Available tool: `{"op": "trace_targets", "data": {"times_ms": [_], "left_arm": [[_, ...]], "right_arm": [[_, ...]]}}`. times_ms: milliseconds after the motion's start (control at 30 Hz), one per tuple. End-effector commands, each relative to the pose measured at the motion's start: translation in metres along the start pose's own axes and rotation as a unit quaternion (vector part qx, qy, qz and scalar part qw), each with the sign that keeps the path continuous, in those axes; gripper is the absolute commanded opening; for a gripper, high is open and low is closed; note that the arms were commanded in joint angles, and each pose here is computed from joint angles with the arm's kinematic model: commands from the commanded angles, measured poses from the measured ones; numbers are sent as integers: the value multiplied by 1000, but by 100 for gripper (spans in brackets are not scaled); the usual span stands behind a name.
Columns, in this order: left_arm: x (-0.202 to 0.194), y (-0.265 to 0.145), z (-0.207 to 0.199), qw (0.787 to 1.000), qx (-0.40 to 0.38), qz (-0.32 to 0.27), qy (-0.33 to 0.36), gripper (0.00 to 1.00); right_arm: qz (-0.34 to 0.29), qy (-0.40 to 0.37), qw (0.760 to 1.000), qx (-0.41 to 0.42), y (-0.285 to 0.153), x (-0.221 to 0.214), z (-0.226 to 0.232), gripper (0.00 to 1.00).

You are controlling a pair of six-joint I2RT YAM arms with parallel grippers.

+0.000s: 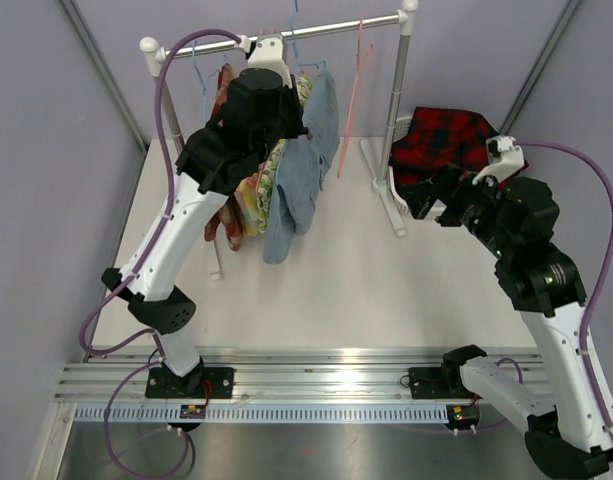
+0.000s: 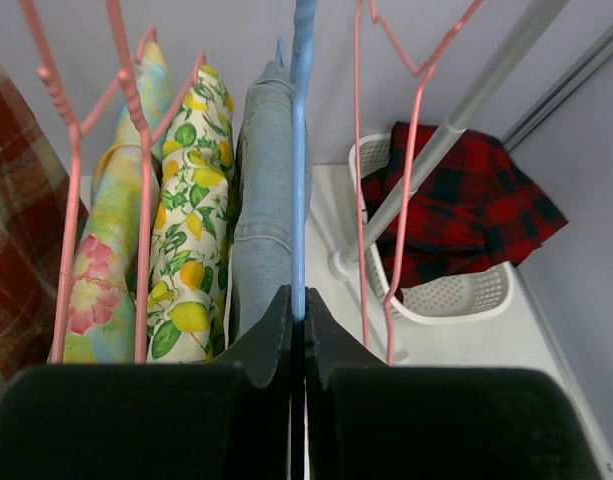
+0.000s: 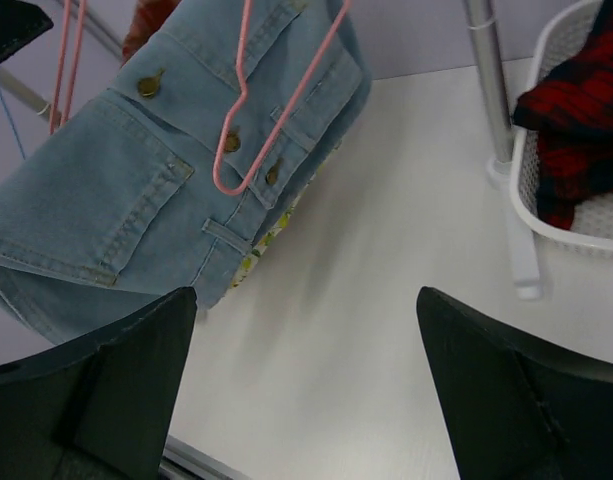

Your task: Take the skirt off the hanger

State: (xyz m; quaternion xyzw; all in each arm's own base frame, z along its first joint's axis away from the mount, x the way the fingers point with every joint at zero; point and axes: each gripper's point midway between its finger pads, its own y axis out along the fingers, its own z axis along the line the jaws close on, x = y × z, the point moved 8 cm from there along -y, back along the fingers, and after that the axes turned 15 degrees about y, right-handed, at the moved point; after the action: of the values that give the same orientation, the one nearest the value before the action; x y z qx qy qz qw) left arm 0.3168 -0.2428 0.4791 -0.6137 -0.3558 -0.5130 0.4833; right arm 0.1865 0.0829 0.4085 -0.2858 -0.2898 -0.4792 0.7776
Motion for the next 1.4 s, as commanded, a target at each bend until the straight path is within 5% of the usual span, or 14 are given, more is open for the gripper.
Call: {"op": "trace_targets", "data": {"times_ms": [0,167,500,967,1067,1233,1300,1367], "left_arm": [[50,-37,5,993,-29,-100,-52,0],[53,-38,0,991,-34,-111,-63,0],[52,-41,0,991,-34,-110,-65,0],[47,-63,10,990,-38,-113,-73,0],[47,-69,13,990,-38,-116,-76,0],[46,-74,15,989,-37,-117,-77,0],[46,-74,16,990,-34,-116,-76,0],[45,-74,18,990,-27,-116,-70,0]], "right_arm": [[0,-31,999,22,19,4,27,99],[6,-125,992,-8,28,-45,84,99],[31,-162,986,5,51,-134,140,99],[-35,-201,979,0,86,-149,155,98],[-32,-210,977,-3,95,-158,154,72],[-23,-204,979,-8,98,-169,149,14],[-20,-200,980,-10,96,-168,146,0],[-10,-190,982,-14,89,-166,142,0]]}}
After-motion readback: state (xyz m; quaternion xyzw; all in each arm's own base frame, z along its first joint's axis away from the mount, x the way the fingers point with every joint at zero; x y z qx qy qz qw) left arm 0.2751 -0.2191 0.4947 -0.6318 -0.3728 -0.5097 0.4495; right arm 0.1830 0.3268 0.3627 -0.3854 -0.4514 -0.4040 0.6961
